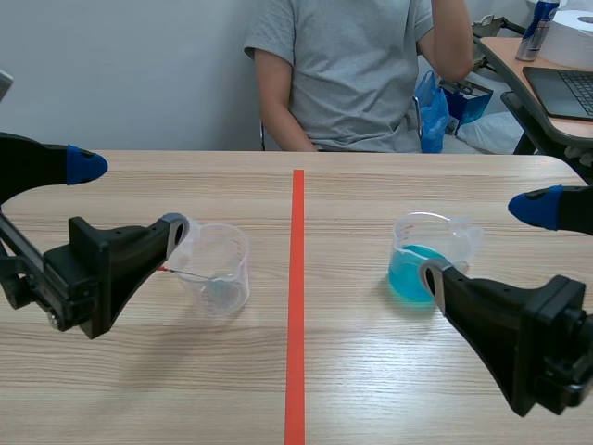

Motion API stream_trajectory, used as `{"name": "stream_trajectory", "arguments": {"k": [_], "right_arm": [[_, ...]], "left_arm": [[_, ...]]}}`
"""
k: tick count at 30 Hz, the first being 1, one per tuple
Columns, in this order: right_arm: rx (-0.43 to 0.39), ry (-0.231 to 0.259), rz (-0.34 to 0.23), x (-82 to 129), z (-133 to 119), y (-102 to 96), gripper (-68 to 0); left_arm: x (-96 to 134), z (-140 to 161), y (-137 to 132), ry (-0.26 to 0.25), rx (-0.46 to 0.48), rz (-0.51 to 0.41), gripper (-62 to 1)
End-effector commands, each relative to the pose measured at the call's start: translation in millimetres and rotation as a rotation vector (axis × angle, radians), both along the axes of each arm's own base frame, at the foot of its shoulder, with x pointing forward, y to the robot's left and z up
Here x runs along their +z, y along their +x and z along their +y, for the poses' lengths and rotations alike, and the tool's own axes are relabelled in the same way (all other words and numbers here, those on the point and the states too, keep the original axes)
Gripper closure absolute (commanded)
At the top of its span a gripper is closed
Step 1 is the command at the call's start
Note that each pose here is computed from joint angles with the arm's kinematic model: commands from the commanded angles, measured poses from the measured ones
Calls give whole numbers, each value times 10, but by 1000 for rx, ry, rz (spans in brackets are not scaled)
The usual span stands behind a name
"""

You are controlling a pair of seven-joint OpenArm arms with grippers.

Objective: Do the redox reaction experiment.
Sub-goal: 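Return to the home posture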

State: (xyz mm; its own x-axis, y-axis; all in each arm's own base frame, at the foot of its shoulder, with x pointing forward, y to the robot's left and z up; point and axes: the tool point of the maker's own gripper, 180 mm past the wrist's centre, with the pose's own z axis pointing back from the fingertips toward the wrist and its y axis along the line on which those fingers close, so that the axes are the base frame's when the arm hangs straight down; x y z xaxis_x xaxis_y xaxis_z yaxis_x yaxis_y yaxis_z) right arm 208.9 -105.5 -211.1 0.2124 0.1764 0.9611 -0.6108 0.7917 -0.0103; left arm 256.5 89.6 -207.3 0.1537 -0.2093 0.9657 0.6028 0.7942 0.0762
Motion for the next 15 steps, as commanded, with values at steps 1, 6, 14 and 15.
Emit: {"name": "stream_trajectory", "arguments": {"k": [1, 6, 14, 15], "right_arm": [[-2, 15, -39, 104, -1, 59, -679], [-1, 13, -36, 97, -1, 57, -679], [-2, 11, -36, 95, -2, 57, -679], [-1, 11, -36, 95, -2, 57, -679]], "left_arm": [[110, -30, 5, -38, -1, -39, -623], [130, -40, 6, -50, 1, -48, -623], [143, -44, 8, -61, 4, -53, -623], [145, -46, 8, -64, 6, -54, -623]]}}
